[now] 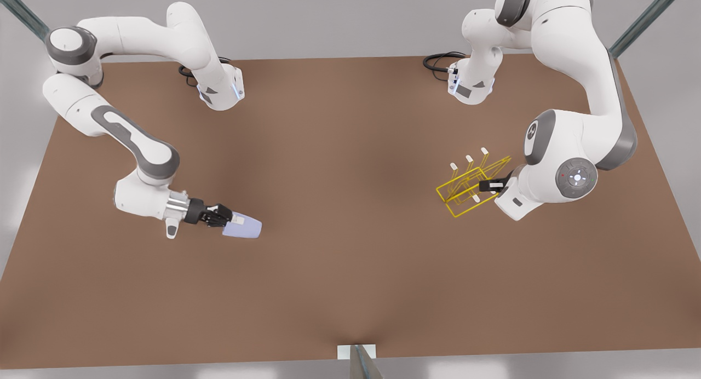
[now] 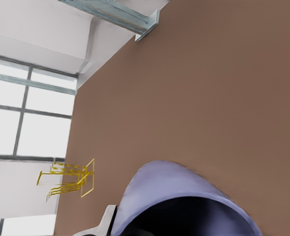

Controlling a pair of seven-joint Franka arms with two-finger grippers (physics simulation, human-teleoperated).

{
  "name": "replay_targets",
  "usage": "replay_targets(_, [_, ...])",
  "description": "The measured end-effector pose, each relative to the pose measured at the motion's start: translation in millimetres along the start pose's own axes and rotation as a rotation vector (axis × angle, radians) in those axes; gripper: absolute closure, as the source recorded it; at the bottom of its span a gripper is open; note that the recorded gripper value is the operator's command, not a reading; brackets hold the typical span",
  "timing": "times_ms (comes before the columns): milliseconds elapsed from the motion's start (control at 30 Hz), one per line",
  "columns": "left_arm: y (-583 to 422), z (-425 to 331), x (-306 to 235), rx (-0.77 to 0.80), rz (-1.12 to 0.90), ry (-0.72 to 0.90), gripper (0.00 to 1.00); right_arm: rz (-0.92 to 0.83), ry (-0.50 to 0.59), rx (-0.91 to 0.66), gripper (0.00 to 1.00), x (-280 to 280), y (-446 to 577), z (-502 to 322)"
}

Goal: Place the cup on the cup holder

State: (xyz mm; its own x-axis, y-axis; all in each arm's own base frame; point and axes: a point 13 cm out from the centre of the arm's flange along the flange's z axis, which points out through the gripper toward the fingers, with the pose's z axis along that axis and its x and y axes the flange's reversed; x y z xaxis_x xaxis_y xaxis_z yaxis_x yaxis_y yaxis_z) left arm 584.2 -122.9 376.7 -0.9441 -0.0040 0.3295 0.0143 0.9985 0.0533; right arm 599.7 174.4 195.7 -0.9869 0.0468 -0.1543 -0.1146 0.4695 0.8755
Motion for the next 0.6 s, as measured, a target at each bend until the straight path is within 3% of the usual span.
replay_targets(433, [-1.7, 0.7, 0.5, -0.002, -0.006, 0.001, 0.0, 0.129, 0.118, -0.253, 0.79, 9.8, 116.1, 188.7])
replay_targets(600, [-3.0, 0.7, 0.7, -0.003, -0.006, 0.001, 0.0, 0.21, 0.114, -0.367, 0.79, -9.3, 174.8, 263.3])
